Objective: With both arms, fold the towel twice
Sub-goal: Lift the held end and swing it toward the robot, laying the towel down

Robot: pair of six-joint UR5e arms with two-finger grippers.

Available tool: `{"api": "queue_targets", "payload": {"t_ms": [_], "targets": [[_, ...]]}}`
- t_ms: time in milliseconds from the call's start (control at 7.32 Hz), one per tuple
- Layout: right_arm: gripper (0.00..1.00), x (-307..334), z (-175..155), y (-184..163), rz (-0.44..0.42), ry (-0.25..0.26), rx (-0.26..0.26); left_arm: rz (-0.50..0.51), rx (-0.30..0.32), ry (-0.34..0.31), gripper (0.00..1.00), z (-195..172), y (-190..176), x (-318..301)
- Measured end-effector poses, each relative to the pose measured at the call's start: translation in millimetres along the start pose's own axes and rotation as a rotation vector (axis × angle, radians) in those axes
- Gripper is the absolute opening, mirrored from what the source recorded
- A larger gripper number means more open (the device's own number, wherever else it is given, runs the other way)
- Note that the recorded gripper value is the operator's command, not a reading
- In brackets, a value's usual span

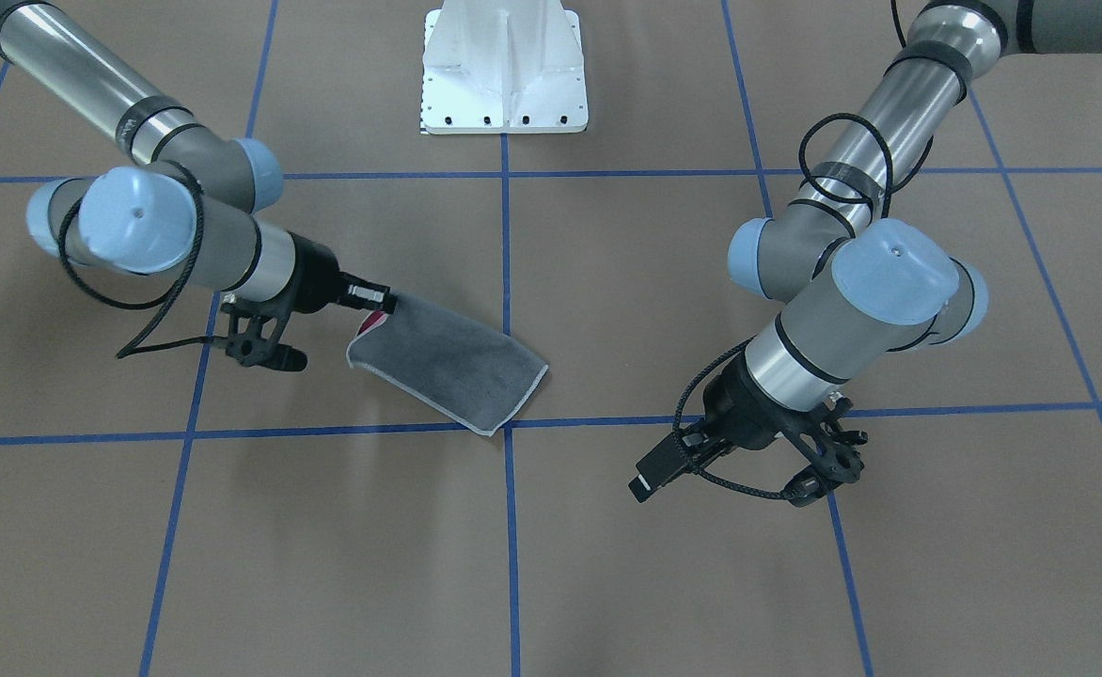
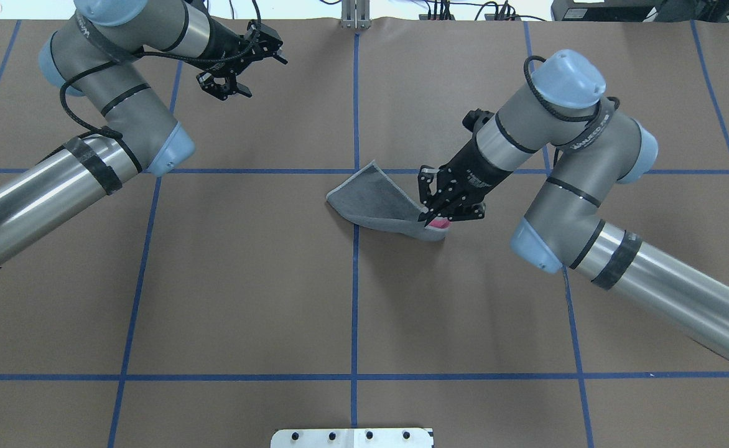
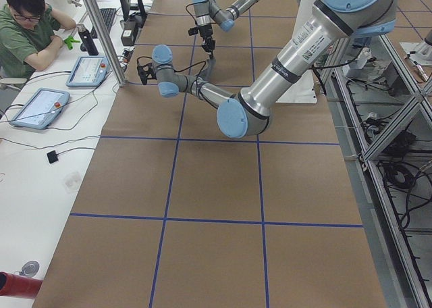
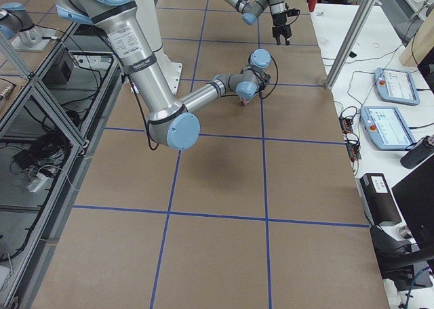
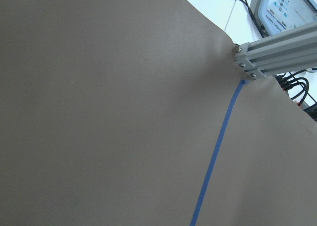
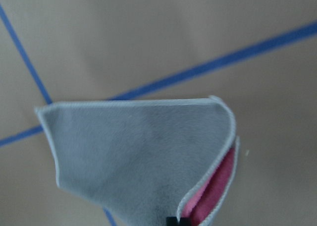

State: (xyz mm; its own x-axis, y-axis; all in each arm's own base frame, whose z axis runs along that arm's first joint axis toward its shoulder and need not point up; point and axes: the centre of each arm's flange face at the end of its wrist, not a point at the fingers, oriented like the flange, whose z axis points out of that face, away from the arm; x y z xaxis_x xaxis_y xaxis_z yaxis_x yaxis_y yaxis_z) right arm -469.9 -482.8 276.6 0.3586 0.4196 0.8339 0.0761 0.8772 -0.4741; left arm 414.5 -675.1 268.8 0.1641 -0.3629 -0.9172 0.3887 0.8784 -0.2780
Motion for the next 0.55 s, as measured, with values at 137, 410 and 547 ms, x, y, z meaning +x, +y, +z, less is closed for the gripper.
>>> {"api": "queue_targets", "payload": {"t_ms": [137, 410, 547], "targets": [[0.0, -15, 21, 32, -0.006, -0.004, -0.025, 0.008, 0.002, -0.004, 1.0, 0, -2, -4], [0.55, -30, 64, 82, -0.023, -0.003, -0.036, 0.013, 0.004, -0.01, 1.0, 0, -5, -10], [0.99, -35, 77, 95, -0.024, -0.004, -0.037, 0.011, 0.004, -0.013, 1.0, 0, -5, -14]]}}
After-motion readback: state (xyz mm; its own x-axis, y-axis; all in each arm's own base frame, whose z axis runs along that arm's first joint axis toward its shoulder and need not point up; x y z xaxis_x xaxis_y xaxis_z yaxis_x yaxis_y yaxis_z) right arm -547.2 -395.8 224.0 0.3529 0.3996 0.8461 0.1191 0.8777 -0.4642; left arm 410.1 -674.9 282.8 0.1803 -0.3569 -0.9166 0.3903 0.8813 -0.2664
